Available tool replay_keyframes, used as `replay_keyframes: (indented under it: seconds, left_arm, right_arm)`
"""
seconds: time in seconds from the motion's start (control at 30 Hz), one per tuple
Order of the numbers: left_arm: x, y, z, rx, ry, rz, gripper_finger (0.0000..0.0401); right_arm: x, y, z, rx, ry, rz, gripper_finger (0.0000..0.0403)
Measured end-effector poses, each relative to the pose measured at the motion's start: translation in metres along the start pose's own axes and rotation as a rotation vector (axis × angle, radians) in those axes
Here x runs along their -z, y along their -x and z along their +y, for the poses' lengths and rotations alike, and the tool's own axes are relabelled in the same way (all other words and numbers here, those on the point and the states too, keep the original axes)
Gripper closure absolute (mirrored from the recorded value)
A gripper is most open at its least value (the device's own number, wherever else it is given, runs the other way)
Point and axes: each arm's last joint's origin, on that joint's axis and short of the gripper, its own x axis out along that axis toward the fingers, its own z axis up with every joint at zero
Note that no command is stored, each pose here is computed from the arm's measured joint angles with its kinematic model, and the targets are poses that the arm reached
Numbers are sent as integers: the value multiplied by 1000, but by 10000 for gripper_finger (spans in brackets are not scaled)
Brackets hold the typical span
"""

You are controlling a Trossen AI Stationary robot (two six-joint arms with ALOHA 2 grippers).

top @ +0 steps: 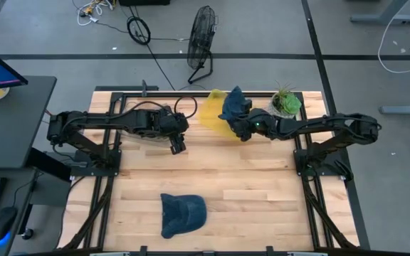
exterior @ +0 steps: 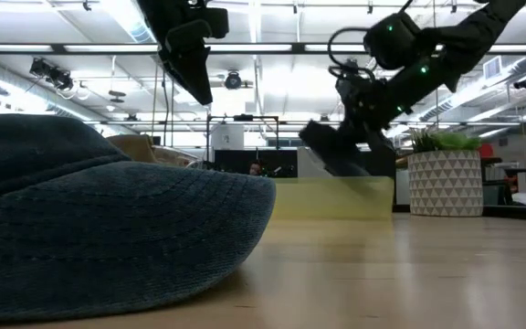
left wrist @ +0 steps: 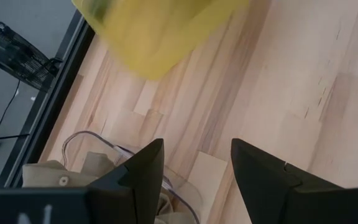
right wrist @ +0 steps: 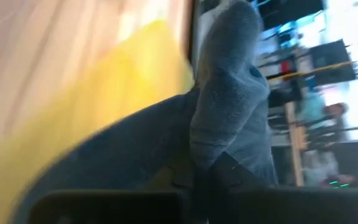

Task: Pick & Place hat
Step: Put the top blue cap into the yellow bin

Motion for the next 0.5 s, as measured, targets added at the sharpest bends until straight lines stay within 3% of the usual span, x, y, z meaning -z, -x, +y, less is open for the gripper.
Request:
replay_keyframes:
  seconds: [0.2,0.5]
  left_arm:
    - [0,0,0,0,2,0,208]
    - [0,0,0,0,2,0,208]
  right_arm:
    - [10,-1,11,-167,-71,-14,355]
    - [13,0,17,-243,-228,14,281]
